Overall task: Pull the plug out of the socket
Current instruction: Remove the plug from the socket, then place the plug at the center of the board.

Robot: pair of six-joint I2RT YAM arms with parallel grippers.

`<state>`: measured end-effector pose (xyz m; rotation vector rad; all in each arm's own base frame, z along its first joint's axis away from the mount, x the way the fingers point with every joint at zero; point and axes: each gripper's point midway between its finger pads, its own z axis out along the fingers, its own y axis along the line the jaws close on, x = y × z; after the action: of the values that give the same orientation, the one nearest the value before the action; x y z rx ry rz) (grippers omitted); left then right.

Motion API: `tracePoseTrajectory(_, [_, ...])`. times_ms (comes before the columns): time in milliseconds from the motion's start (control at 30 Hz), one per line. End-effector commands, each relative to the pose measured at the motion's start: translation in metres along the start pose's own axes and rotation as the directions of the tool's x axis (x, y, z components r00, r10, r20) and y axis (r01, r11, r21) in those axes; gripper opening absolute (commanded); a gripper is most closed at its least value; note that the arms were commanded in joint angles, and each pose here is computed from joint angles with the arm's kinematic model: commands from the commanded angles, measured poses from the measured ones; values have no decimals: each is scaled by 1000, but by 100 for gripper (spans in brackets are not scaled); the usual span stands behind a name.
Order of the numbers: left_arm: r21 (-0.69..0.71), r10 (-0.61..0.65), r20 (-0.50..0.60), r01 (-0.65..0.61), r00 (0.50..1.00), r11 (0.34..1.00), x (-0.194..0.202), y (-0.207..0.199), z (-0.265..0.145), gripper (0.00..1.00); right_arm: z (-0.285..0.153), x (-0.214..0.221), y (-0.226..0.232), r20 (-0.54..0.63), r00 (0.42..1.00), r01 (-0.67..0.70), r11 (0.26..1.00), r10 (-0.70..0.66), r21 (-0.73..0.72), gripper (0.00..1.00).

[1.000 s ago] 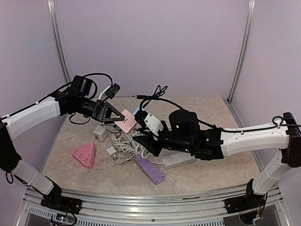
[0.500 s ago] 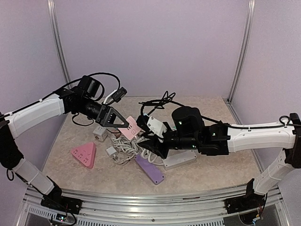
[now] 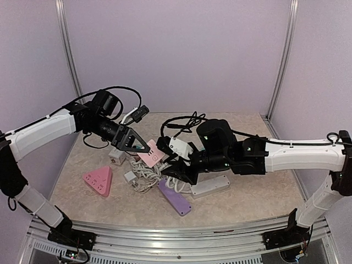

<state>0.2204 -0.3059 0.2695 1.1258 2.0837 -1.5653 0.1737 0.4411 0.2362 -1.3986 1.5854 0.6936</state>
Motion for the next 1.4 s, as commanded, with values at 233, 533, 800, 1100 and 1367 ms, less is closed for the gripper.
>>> tracePoseTrajectory(233, [-164, 149, 125, -127, 981, 978, -33, 24, -43, 0, 2, 10, 53, -58, 998, 25, 975, -39, -222, 2])
tracePoseTrajectory(533, [-183, 147, 144, -119, 979, 976, -36, 27, -47, 0, -1, 0, 17, -17, 1000, 2, 1000, -2, -13, 1])
tracePoseTrajectory(800, [-282, 180, 272, -100, 945, 954, -55, 31, -86, 0, -12, 12, -57, -25, 989, -133, 947, 146, 291, 1])
tracePoseTrajectory(1100, [-205, 154, 271, -99, 950, 974, -44, 23, -80, 0, -33, 76, -154, 34, 900, -389, 769, 434, 507, 1])
tracePoseTrajectory(1367, [-229, 182, 258, -123, 949, 966, -40, 14, -77, 0, -40, 136, -192, 100, 806, -532, 640, 583, 555, 1])
